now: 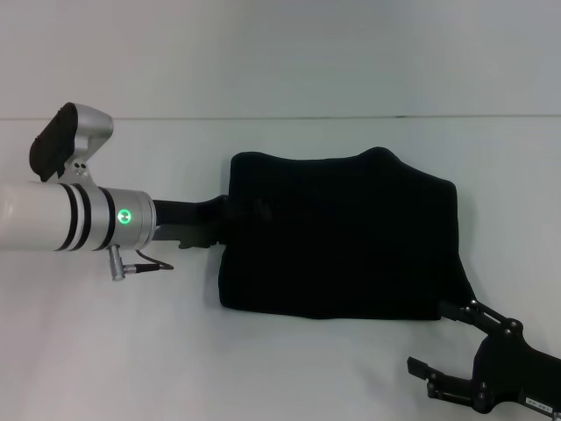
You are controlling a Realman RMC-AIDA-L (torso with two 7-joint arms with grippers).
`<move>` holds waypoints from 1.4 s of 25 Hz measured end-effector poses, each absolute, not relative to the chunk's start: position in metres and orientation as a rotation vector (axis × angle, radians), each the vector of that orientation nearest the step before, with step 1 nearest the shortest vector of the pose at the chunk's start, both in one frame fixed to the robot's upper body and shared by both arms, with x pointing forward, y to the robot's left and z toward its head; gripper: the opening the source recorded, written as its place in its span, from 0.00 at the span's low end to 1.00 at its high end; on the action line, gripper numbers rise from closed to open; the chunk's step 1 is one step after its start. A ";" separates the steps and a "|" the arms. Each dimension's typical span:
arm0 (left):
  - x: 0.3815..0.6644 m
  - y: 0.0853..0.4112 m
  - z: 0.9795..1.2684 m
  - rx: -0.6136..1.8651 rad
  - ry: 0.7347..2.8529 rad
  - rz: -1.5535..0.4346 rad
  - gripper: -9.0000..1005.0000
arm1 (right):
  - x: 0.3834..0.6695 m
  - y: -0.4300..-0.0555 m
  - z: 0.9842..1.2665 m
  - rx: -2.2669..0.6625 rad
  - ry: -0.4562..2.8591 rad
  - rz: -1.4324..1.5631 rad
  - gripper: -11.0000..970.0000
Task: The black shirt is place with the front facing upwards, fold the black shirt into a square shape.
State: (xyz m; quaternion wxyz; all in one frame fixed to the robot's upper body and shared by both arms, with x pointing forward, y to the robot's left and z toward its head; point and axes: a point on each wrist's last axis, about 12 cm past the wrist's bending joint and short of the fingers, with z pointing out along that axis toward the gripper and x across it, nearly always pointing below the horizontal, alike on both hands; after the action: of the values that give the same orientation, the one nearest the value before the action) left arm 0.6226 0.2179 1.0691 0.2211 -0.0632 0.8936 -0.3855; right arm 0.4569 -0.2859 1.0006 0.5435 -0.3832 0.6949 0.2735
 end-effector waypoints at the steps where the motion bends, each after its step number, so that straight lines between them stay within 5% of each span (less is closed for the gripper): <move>1: 0.622 0.218 1.069 -0.168 2.466 -1.061 0.86 | 0.457 -0.286 1.001 -0.908 1.649 0.650 0.97; 4: 0.622 0.216 1.067 -0.141 2.456 -1.045 0.85 | 0.457 -0.286 1.001 -0.904 1.648 0.653 0.97; 15: 0.622 0.215 1.063 -0.140 2.458 -1.004 0.42 | 0.458 -0.285 1.002 -0.902 1.641 0.655 0.97; 29: 0.623 0.215 1.062 -0.154 2.442 -0.990 0.06 | 0.460 -0.286 1.004 -0.893 1.637 0.649 0.97; 35: 0.614 0.226 1.055 -0.193 2.424 -1.008 0.06 | 0.463 -0.285 1.005 -0.889 1.630 0.646 0.97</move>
State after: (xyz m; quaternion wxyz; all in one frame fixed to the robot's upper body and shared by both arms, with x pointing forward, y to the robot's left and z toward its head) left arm 0.6144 0.2264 1.0550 0.2517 -0.0708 0.8912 -0.3706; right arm 0.4632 -0.2845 1.0047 0.5543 -0.3764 0.6901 0.2735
